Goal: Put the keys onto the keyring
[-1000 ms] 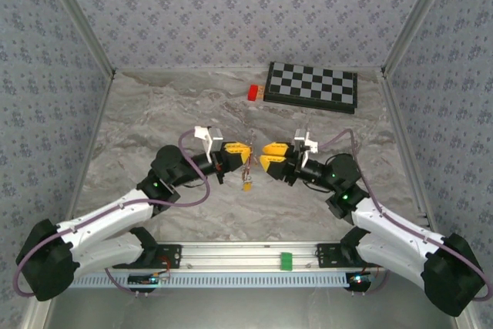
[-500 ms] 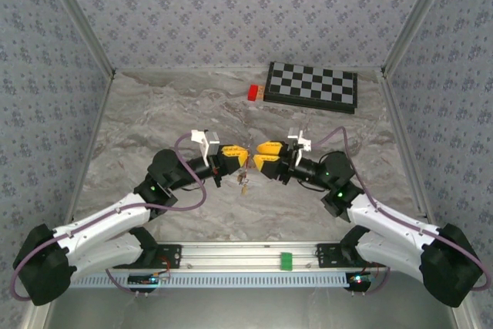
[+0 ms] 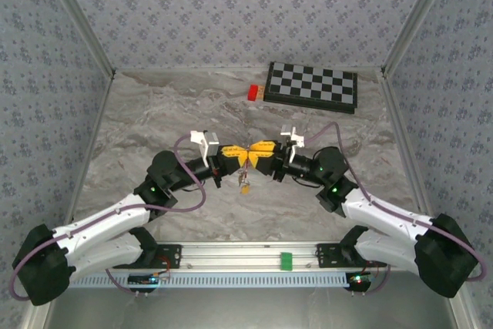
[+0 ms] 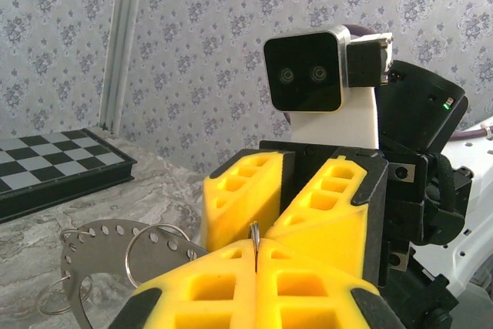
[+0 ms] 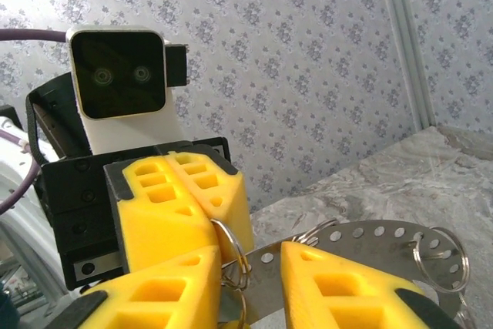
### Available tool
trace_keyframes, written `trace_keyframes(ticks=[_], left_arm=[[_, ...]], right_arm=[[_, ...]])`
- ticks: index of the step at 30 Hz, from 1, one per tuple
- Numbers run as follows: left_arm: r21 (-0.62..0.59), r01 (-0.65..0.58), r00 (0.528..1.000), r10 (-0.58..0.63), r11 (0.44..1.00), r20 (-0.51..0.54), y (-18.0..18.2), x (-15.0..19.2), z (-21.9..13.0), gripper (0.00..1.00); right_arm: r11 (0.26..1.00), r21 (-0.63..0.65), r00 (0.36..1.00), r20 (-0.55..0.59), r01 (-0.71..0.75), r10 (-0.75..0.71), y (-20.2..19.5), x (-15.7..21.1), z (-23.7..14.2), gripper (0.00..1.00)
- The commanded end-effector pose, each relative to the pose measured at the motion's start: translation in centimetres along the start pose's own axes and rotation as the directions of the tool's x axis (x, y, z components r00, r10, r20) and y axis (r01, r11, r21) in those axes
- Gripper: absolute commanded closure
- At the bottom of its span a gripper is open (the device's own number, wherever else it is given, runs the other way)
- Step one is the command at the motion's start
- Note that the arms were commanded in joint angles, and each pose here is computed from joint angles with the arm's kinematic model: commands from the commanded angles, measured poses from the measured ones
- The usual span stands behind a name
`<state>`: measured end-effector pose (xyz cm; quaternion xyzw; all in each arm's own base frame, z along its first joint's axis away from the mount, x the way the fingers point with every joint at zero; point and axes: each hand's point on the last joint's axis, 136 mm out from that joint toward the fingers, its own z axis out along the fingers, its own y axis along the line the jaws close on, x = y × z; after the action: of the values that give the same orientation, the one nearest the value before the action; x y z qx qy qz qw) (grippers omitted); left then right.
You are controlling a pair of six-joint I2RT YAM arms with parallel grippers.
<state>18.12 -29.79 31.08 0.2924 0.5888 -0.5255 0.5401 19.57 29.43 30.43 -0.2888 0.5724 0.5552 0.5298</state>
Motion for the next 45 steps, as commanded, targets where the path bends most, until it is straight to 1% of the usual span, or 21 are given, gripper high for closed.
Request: trace_keyframes(ticks=[1,2,3,6,8,9,11,15,19,20,21,22,26,28,31,34,38,45], left_arm=[[0.043,-0.034,0.997,0.031,0.999,0.070,-1.4,-2.1,-0.1,1.00],[0.042,-0.034,0.997,0.031,0.999,0.070,-1.4,-2.1,-0.1,1.00],[0.043,-0.034,0.997,0.031,0.998,0.071,-1.4,-2.1,0.0,1.00],[0.043,-0.035,0.997,0.032,0.998,0.073,-1.4,-2.1,0.0,1.00],[0.043,-0.037,0.997,0.034,0.998,0.076,-1.4,-2.2,0.0,1.00],[0.044,-0.037,0.997,0.034,0.998,0.075,-1.4,-2.2,0.0,1.00],[0.042,-0.037,0.996,0.034,0.998,0.077,-1.4,-2.2,0.0,1.00],[0.034,-0.038,0.997,0.035,0.999,0.069,-1.3,-2.0,-0.1,1.00],[0.006,-0.034,0.999,0.034,0.999,0.034,-0.8,-1.4,-0.2,1.00],[0.000,-0.034,0.999,0.034,0.999,0.022,-0.7,-1.3,-0.2,0.98],[-0.005,-0.037,0.999,0.037,0.999,0.013,-0.6,-1.2,-0.2,0.91],[-0.007,-0.039,0.999,0.039,0.999,0.007,-0.6,-1.1,-0.3,0.87],[-0.007,-0.050,0.998,0.049,0.999,-0.038,-0.4,-0.5,-0.7,0.79],[-0.019,-0.051,0.996,0.050,0.998,-0.072,0.0,0.0,-0.8,0.78],[-0.022,-0.055,0.993,0.053,0.998,-0.102,0.4,0.5,-1.0,0.77],[-0.016,-0.066,0.988,0.063,0.998,-0.137,0.5,1.1,-1.3,0.76],[-0.010,-0.085,0.981,0.082,0.996,-0.176,0.5,1.8,-1.5,0.76],[0.002,-0.108,0.975,0.106,0.994,-0.197,0.3,2.1,-1.9,0.76]], right_arm=[[0.998,-0.067,1.000,0.023,0.022,-0.021,1.4,-1.3,0.6,0.79],[0.997,-0.072,1.000,0.020,0.020,-0.019,1.5,-1.2,0.7,0.83],[0.997,-0.073,1.000,0.018,0.018,-0.016,1.5,-1.2,0.7,0.84],[0.997,-0.072,1.000,0.012,0.012,-0.011,1.4,-0.9,0.7,0.83],[0.997,-0.074,1.000,0.006,0.009,-0.008,1.3,-0.7,0.7,0.84],[0.997,-0.079,1.000,0.003,0.008,-0.008,1.4,-0.6,0.8,0.88],[0.996,-0.087,1.000,-0.001,0.004,-0.004,1.5,-0.4,0.8,1.00],[0.996,-0.085,1.000,-0.007,0.011,-0.012,1.4,-0.4,0.7,1.00],[0.998,-0.055,0.999,-0.034,0.026,-0.028,0.9,-0.3,0.3,1.00],[0.999,-0.044,0.999,-0.042,0.029,-0.031,0.7,-0.2,0.2,1.00],[0.999,-0.034,0.998,-0.056,0.033,-0.034,0.5,-0.1,0.0,1.00],[0.999,-0.026,0.997,-0.072,0.034,-0.035,0.3,0.0,-0.1,1.00],[0.999,0.013,0.988,-0.149,0.048,-0.046,-0.5,0.5,-0.7,1.00],[0.998,0.013,0.982,-0.182,0.056,-0.053,-0.5,0.7,-0.9,1.00],[0.997,0.019,0.962,-0.265,0.073,-0.065,-0.7,1.4,-1.3,1.00],[0.995,0.025,0.928,-0.363,0.101,-0.086,-0.8,2.0,-1.5,1.00],[0.993,-0.014,0.878,-0.467,0.113,-0.107,-0.3,2.8,-1.8,1.00],[0.992,-0.092,0.820,-0.560,0.080,-0.118,0.4,3.7,-1.6,1.00]])
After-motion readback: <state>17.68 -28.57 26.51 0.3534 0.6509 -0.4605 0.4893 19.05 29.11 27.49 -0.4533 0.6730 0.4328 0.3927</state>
